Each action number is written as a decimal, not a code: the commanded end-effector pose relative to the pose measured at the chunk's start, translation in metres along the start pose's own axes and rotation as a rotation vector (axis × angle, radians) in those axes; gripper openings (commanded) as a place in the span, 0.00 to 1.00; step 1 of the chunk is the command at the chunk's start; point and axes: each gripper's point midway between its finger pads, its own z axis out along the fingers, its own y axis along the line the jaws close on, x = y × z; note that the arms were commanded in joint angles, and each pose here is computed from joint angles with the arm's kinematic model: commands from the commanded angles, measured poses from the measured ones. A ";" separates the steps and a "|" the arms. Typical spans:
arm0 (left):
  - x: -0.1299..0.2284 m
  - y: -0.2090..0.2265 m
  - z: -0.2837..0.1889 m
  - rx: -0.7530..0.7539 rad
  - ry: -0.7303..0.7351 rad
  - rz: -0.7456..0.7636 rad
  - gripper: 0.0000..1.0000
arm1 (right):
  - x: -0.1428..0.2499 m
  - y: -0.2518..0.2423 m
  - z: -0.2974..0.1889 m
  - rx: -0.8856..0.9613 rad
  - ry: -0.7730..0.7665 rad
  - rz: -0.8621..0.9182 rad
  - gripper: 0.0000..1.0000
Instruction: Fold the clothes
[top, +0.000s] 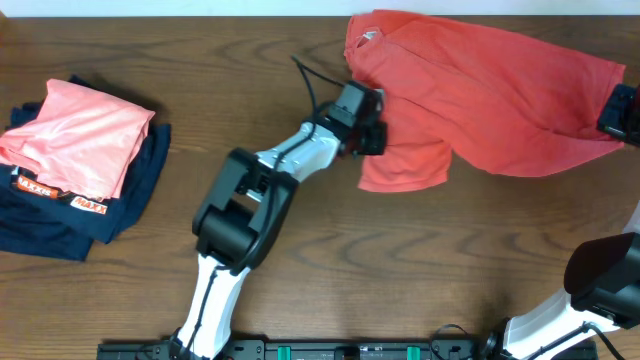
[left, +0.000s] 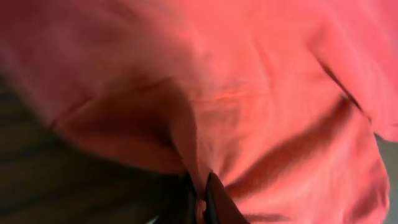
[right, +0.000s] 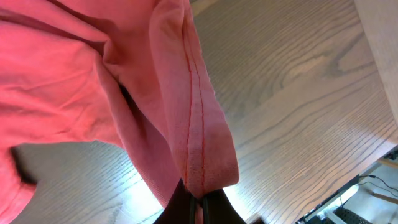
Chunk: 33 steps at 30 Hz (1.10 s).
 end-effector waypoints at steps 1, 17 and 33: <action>-0.034 0.018 -0.054 -0.039 -0.075 -0.034 0.06 | 0.002 -0.005 -0.002 -0.003 0.000 0.021 0.01; 0.027 0.075 -0.226 -0.221 0.158 -0.197 0.06 | 0.052 -0.021 -0.002 0.008 0.216 0.042 0.01; 0.042 0.060 -0.318 -0.254 0.052 -0.198 0.06 | 0.080 -0.005 0.016 -0.078 0.346 0.016 0.01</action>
